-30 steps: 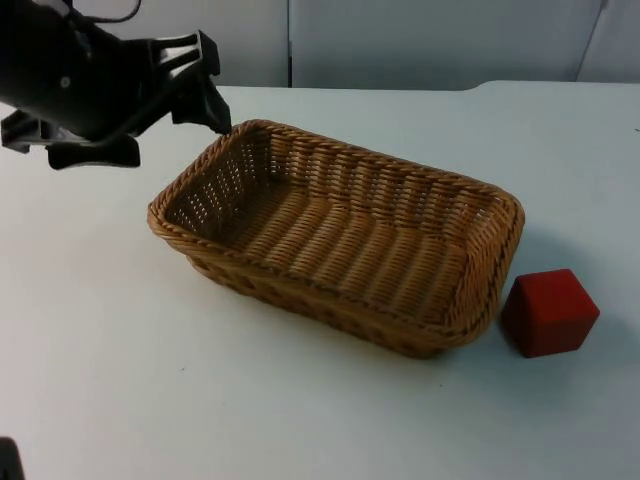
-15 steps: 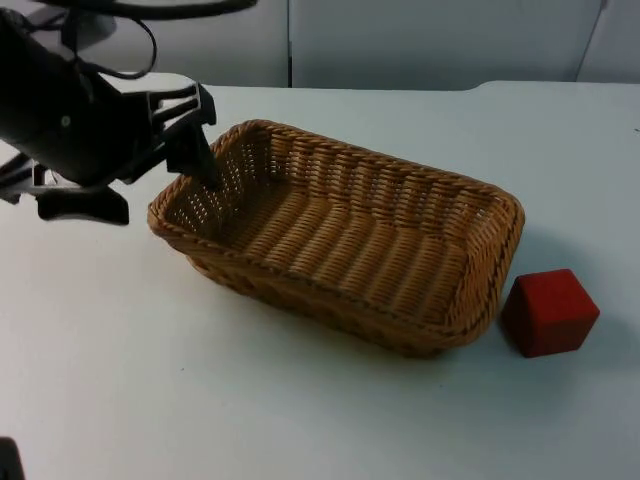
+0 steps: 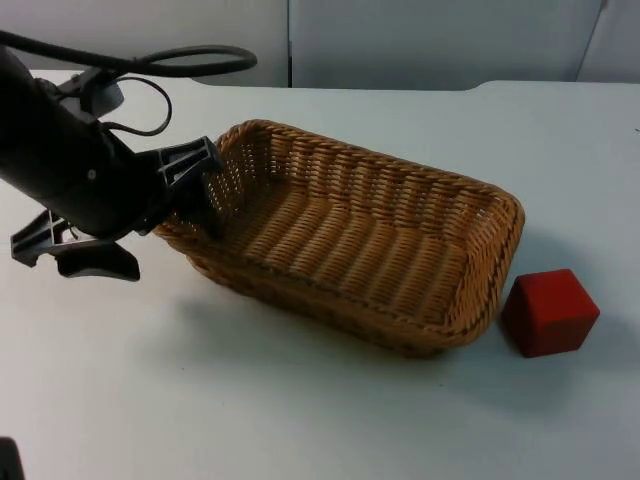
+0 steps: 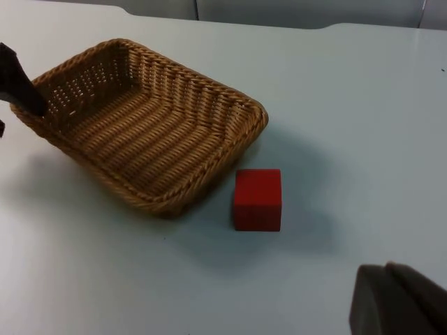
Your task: Pick up the basket with the left hand and place the cube into the basket with the right hand.
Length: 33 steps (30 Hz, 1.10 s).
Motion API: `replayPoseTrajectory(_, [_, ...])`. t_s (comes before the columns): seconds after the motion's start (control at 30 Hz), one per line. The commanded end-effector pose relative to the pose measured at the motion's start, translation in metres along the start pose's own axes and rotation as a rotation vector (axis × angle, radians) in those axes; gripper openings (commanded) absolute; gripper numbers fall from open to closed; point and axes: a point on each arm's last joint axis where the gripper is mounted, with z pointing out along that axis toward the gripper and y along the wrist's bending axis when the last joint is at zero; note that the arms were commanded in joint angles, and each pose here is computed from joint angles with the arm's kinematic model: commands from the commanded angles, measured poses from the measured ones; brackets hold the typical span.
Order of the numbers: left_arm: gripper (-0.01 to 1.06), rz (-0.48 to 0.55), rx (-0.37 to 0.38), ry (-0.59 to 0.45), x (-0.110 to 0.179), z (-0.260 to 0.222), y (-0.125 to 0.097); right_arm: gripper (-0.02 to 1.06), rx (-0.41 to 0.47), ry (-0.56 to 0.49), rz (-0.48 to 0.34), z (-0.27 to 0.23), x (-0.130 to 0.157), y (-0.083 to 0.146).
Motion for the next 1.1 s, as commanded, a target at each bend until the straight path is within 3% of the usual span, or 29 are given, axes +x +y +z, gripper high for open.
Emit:
replayPoseTrajectory(0.0, [0.64, -0.07, 0.003, -0.021, -0.002, 0.004, 0.001, 0.0, -0.002, -0.007, 0.003, 0.001, 0.0, 0.0])
replayPoseTrajectory(0.1, [0.24, -0.093, -0.011, -0.049, -0.004, 0.008, 0.004, 0.0, -0.002, -0.007, 0.003, 0.001, 0.0, 0.0])
replayPoseTrajectory(0.13, [0.24, -0.093, -0.011, -0.049, -0.004, 0.008, 0.004, 0.0, -0.002, -0.007, 0.003, 0.001, 0.0, 0.0])
replayPoseTrajectory(0.2, [0.0, -0.088, -0.02, -0.072, -0.006, 0.008, 0.005, 0.0, -0.002, -0.007, 0.003, 0.001, 0.0, 0.0])
replayPoseTrajectory(0.47, [0.0, -0.141, -0.005, -0.101, -0.011, 0.007, 0.002, 0.0, -0.002, -0.007, 0.003, 0.001, 0.0, 0.0])
replayPoseTrajectory(0.87, [0.0, -0.124, 0.118, -0.176, -0.04, -0.018, -0.032, 0.0, -0.002, -0.007, 0.003, 0.001, 0.0, 0.0])
replayPoseTrajectory(1.07, [0.0, -0.161, 0.141, -0.188, -0.043, -0.029, -0.034, 0.0, -0.002, -0.007, 0.003, 0.001, 0.0, 0.0])
